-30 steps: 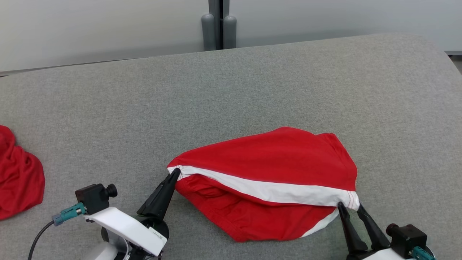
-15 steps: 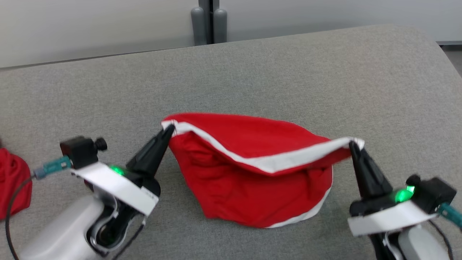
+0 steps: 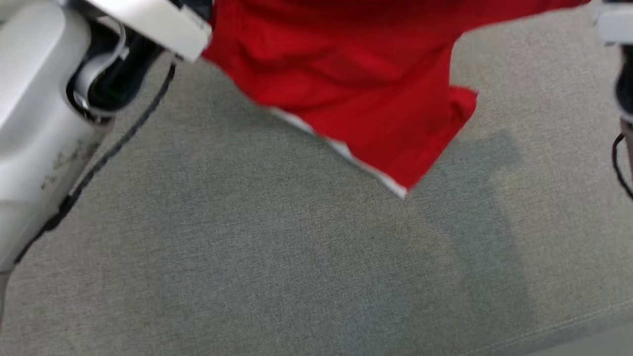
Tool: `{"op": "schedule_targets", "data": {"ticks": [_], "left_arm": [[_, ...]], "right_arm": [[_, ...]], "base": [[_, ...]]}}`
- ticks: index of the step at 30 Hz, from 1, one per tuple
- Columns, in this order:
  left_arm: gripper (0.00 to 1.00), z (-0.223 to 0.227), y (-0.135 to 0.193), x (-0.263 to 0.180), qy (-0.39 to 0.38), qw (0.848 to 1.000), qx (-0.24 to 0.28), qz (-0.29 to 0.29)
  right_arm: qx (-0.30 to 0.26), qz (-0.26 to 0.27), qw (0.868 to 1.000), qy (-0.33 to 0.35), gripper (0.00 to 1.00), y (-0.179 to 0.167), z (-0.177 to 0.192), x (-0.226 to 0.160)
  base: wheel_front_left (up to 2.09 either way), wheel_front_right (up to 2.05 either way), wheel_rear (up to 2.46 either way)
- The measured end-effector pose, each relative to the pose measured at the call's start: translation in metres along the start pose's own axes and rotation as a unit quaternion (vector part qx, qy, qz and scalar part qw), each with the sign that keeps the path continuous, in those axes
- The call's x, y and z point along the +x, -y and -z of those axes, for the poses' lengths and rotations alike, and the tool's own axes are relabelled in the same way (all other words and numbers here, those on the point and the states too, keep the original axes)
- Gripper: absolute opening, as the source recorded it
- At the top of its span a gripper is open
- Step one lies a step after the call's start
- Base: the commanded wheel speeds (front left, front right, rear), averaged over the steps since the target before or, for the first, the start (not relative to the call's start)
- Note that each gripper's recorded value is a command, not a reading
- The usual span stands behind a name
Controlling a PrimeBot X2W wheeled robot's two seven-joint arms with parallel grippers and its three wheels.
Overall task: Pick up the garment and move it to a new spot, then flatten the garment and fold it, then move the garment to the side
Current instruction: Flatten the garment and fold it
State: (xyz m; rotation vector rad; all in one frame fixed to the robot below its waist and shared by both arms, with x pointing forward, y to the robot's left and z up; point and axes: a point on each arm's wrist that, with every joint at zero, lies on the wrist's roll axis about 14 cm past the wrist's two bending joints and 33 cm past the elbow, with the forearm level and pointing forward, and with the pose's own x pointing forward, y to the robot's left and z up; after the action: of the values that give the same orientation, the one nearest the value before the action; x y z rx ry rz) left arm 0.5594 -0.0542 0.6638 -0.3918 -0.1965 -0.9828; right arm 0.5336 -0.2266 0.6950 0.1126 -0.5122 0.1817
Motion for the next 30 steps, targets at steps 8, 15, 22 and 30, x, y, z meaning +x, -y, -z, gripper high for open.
{"op": "schedule_targets", "data": {"ticks": [8, 15, 22, 30], "left_arm": [[0.00, -0.033, 0.005, 0.033, 0.089, 0.993, 0.068, 0.047], [0.00, 0.044, 0.013, -0.032, 0.019, 0.999, 0.010, 0.033], [0.00, 0.160, 0.050, -0.143, -0.133, 0.988, -0.078, -0.013], [0.00, 0.187, 0.086, -0.217, -0.195, 0.974, -0.095, -0.061]], "right_arm": [[-0.049, -0.011, 0.996, 0.074, 0.00, 0.012, -0.041, 0.026], [-0.039, -0.009, 0.998, -0.057, 0.00, 0.008, 0.045, -0.051], [0.062, 0.025, 0.958, -0.280, 0.00, -0.021, 0.148, -0.200], [0.123, 0.071, 0.923, -0.358, 0.00, -0.019, 0.141, -0.282]], "base": [[0.00, 0.00, 0.00], [0.00, 0.00, 0.00], [0.00, 0.00, 0.00], [0.00, 0.00, 0.00]]}}
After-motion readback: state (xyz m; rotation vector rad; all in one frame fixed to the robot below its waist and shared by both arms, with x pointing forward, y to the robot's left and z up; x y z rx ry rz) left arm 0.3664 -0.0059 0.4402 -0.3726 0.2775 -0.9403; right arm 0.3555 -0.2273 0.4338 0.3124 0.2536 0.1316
